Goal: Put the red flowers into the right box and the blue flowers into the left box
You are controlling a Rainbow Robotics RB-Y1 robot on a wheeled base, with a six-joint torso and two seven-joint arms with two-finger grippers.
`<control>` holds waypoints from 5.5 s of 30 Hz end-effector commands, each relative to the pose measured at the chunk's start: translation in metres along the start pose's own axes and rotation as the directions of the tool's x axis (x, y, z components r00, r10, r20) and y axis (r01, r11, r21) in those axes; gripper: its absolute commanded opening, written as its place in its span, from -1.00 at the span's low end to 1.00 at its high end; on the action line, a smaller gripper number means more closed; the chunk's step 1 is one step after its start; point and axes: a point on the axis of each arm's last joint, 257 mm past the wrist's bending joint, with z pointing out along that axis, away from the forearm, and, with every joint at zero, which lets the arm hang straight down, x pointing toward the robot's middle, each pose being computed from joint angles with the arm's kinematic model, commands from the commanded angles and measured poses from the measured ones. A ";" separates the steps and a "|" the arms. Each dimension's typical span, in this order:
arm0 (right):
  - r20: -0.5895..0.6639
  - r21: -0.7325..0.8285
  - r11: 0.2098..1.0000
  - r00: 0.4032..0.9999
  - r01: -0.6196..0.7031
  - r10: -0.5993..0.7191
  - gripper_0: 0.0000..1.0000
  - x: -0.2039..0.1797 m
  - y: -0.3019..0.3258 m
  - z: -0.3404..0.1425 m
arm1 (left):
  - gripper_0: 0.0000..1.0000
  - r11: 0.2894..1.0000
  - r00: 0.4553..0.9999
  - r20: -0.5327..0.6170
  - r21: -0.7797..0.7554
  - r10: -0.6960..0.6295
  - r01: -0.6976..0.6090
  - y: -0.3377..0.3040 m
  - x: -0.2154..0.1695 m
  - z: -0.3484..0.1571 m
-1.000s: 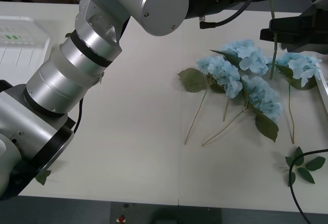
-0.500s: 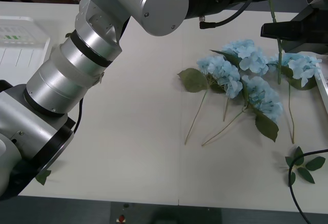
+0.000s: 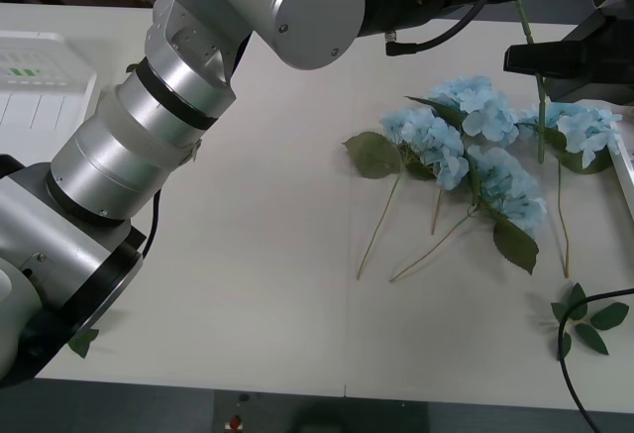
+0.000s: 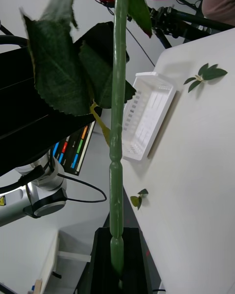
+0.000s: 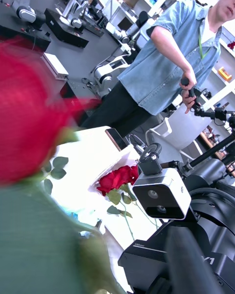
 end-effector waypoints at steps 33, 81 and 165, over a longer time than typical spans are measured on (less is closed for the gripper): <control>0.089 0.935 0.320 0.975 -0.152 0.203 -1.00 0.024 -0.130 -0.325 | 1.00 0.959 0.929 -0.249 -0.006 0.274 -0.284 0.056 0.103 -0.140; 0.105 0.975 0.175 0.981 -0.133 0.164 1.00 0.072 -0.224 -0.321 | 1.00 0.869 0.849 -0.203 0.025 0.488 -0.494 0.102 0.138 -0.192; 0.058 0.857 0.508 0.996 -0.085 0.069 -1.00 0.049 -0.213 -0.145 | 1.00 0.869 0.849 -0.203 0.025 0.488 -0.494 0.102 0.138 -0.192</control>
